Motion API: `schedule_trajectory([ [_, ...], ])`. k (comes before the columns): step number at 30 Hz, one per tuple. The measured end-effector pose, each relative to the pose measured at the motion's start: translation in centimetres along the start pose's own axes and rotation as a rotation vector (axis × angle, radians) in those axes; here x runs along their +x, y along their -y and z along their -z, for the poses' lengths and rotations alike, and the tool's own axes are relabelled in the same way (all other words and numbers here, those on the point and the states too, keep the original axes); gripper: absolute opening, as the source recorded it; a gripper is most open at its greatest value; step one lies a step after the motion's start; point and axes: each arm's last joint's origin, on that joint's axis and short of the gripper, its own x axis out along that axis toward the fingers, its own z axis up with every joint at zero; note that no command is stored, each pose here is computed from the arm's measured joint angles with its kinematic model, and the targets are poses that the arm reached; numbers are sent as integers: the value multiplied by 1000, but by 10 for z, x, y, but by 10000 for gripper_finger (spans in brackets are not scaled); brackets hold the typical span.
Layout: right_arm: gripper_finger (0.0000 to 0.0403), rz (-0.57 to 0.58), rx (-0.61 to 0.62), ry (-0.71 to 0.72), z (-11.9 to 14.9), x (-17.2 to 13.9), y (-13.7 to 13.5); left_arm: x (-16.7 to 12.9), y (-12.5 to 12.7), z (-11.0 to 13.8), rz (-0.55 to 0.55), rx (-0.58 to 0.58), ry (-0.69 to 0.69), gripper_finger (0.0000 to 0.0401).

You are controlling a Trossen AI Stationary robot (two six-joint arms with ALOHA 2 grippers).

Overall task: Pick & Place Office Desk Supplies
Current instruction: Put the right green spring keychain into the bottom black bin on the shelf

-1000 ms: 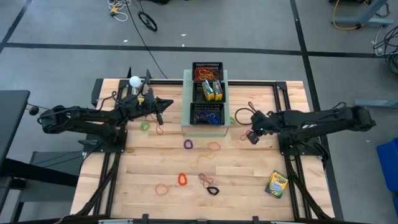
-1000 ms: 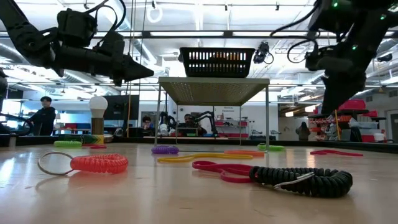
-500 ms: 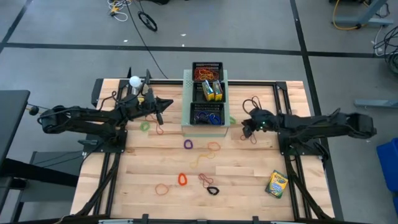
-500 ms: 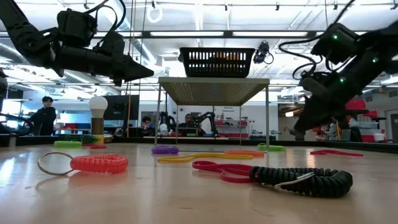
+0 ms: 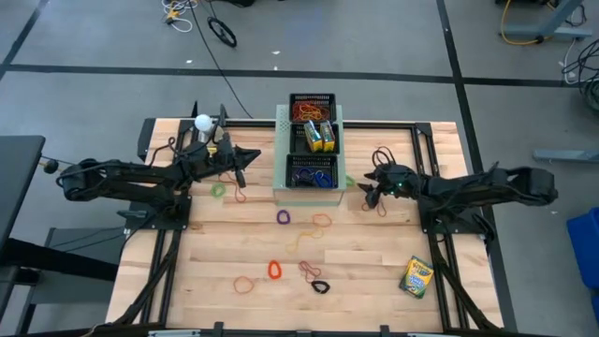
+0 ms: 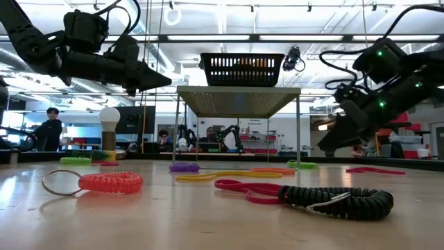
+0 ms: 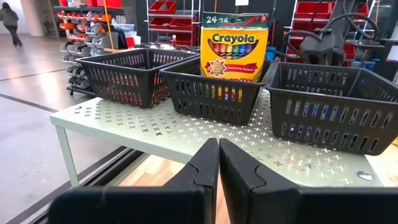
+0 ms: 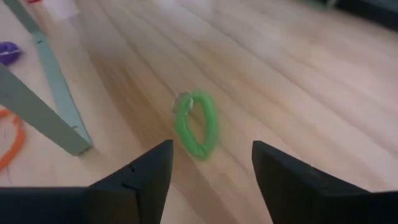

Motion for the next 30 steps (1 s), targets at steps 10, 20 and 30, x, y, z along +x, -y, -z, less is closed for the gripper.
schedule_trajectory([
  [10, 218, 15, -119, -23, 9, 24, 6, 0, 0, 0, 0, 0, -1, 23],
  [20, 162, -14, -154, -84, 4, 52, 5, 0, 0, 0, 0, 0, -1, 23],
  [30, 33, 26, -120, -87, -3, 44, 5, 0, 0, 0, 0, 0, -1, 23],
])
